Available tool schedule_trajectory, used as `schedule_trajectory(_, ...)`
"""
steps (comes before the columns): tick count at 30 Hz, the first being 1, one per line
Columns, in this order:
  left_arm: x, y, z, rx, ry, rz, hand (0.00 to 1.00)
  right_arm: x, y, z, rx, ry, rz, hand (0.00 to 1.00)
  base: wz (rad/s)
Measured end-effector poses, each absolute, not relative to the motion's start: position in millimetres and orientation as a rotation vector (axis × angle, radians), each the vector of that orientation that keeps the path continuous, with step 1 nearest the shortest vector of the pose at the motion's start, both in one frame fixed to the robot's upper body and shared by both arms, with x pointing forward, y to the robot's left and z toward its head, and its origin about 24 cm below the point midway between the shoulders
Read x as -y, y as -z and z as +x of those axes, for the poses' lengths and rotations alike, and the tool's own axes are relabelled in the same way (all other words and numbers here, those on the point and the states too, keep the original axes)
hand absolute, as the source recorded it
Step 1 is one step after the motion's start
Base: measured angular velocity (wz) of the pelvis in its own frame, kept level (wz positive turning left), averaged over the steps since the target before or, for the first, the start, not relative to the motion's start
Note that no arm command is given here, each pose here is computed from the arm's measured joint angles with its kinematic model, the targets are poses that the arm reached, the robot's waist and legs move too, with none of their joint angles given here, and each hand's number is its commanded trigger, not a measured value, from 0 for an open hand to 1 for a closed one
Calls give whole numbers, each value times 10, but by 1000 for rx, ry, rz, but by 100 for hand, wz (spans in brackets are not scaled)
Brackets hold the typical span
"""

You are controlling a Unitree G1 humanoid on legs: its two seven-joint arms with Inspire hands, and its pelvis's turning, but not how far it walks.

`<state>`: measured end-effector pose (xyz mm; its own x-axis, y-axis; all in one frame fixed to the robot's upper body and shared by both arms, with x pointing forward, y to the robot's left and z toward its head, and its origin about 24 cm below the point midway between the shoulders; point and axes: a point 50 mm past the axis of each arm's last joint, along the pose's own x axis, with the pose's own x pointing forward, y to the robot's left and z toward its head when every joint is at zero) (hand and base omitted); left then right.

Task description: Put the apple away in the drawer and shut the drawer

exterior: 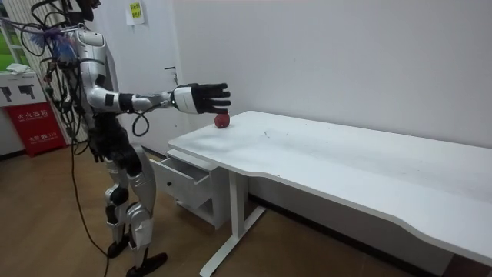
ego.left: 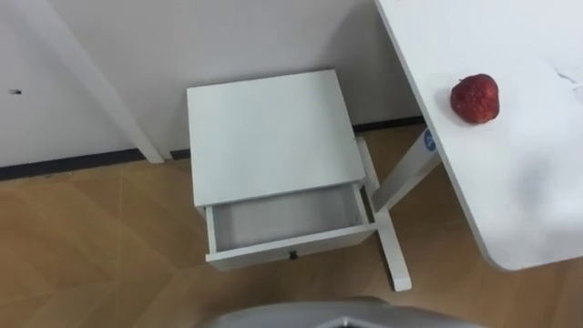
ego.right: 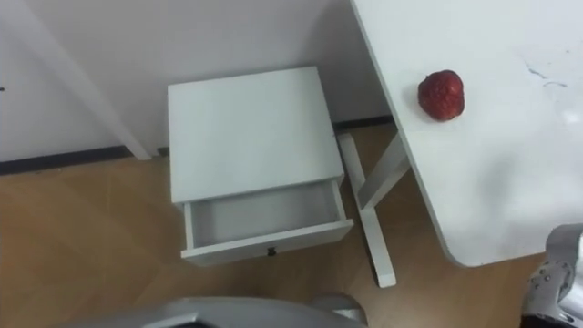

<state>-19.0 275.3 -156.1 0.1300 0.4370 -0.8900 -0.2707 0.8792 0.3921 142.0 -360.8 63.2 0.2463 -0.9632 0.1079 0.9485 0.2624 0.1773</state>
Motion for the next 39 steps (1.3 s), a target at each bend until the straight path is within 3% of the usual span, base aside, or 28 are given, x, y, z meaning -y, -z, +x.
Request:
schedule_trajectory(15, -2768, 1554, -160, -1340, -472, 153, 0, 3442, -800, 1798, 202, 909, -85, 0, 3)
schedule_trajectory(28, -2793, 1546, -155, -1375, -434, 206, 0, 3426, -407, 1840, -42, 711, -109, 0, 2)
schedule_trajectory(39, -2780, 1555, -188, -1403, -420, 193, 0, 3348, -384, 1905, -54, 609, -114, 0, 1)
